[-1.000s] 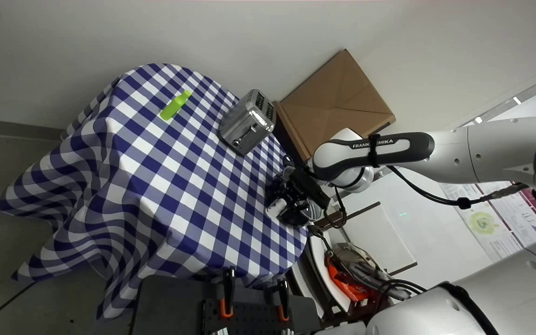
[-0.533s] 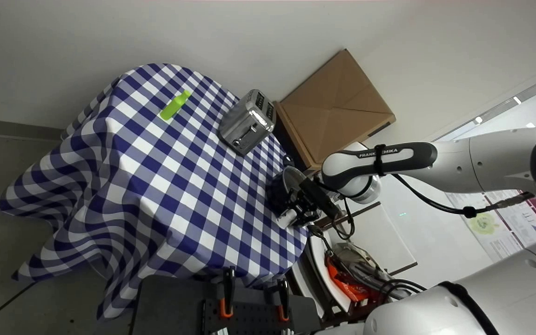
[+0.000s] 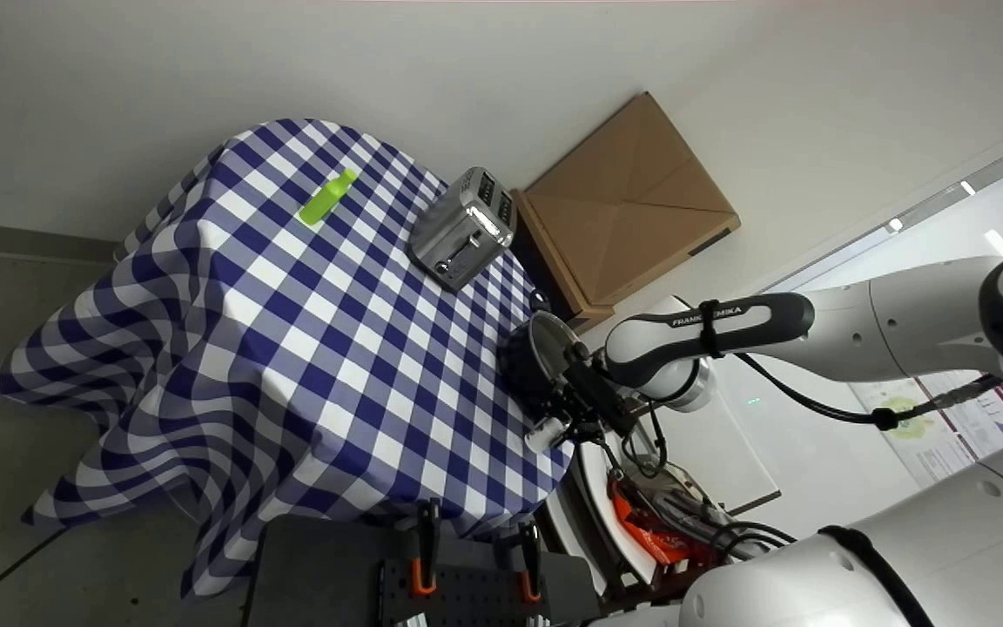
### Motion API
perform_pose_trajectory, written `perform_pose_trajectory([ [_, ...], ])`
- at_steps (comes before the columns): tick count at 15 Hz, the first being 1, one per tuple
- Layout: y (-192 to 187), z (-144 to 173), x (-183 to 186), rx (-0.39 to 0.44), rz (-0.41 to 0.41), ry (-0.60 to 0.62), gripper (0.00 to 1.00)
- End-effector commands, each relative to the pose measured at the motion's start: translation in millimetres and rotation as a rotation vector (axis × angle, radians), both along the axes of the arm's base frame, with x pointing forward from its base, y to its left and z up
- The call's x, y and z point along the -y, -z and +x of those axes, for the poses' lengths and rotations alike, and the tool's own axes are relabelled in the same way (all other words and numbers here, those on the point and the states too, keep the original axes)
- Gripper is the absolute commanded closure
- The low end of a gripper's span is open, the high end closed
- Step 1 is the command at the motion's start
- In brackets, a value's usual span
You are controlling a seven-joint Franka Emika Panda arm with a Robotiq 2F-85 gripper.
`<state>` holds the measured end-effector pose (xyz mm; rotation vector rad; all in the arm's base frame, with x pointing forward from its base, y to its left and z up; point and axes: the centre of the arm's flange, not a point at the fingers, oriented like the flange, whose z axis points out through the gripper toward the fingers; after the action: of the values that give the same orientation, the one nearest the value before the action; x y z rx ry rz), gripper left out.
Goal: Move the white object to the right
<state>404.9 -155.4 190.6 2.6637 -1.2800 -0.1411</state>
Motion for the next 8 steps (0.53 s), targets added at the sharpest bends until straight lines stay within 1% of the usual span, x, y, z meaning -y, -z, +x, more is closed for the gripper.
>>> perform_pose_trajectory([
  [1, 18, -12, 5, 0.020, -0.045, 0.023, 0.83],
  [6, 32, -21, 10, 0.028, -0.048, 0.058, 0.83],
  [8, 29, -23, 14, 0.046, -0.052, 0.085, 0.83],
])
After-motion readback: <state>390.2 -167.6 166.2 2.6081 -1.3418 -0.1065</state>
